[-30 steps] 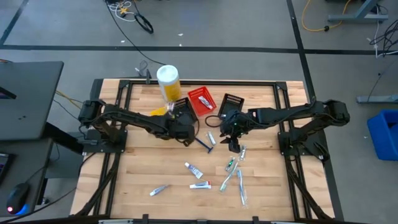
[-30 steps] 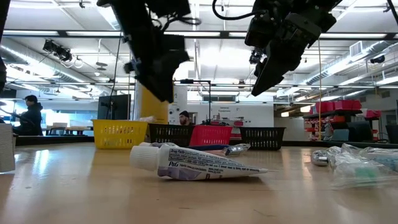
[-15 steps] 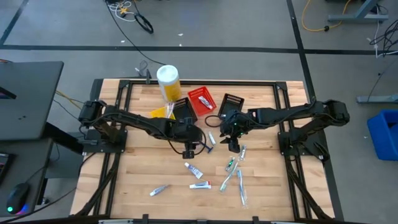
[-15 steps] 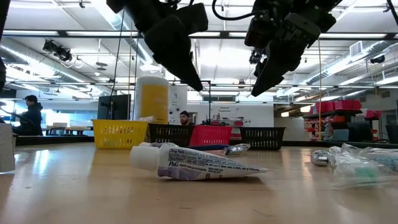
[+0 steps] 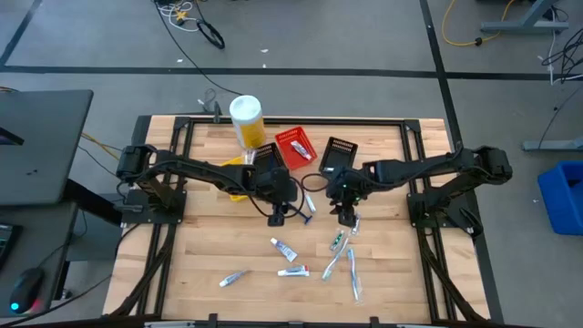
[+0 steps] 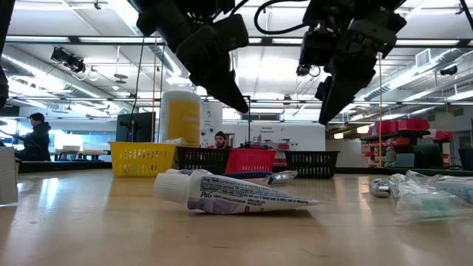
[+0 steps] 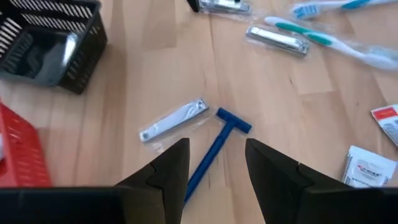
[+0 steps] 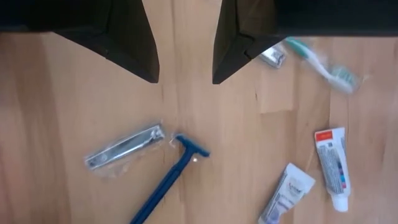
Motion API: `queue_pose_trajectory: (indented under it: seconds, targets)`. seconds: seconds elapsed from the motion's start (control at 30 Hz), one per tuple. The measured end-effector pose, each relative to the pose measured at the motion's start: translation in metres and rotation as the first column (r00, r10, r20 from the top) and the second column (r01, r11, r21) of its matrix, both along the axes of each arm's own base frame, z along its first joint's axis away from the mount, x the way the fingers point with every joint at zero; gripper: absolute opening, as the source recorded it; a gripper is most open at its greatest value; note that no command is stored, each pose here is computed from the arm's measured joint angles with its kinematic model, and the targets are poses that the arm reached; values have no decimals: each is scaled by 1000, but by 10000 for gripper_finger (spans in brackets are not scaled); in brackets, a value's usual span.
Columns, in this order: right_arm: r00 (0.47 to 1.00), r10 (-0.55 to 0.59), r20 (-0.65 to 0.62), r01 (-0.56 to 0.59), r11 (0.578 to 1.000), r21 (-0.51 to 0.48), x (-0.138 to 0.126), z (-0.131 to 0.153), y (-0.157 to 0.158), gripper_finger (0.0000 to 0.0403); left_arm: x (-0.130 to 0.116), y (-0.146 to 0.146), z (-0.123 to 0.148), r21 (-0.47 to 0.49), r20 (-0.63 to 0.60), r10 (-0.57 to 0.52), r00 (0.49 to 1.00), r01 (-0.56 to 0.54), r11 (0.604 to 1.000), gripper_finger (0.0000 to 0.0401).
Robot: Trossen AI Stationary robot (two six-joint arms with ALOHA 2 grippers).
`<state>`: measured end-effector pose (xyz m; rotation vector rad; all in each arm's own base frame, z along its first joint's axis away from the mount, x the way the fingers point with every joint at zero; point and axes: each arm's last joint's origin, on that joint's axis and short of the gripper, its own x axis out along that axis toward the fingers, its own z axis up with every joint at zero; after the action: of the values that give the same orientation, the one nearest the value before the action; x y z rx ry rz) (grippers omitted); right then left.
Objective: Pick & Place Travel size toiletries
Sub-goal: Put the blue razor into the left black bin
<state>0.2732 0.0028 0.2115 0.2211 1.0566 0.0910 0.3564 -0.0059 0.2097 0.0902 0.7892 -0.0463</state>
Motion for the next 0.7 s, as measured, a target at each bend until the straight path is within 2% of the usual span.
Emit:
queue_pose_trajectory:
  seconds: [0.1,0.2,0.3,0.43,0.7]
  targets:
    - [1000,6,-5,-6,1000,7,0,0,5,158,4,0,-14,-2,-24,-3,1000,3,1000,167]
    - [1000,25,1,-25,1000,7,0,0,10,157,14,-1,-30,-7,-12,-50,999,50,999,167]
    - [999,40,9,-41,999,6,1,0,14,156,21,-1,-49,8,-57,-73,996,74,997,167]
    - [999,54,8,-54,999,5,0,0,17,156,28,2,-53,27,-51,-85,995,86,996,167]
    - [999,48,13,-48,999,8,1,1,17,155,27,11,-73,0,-141,-82,987,83,997,167]
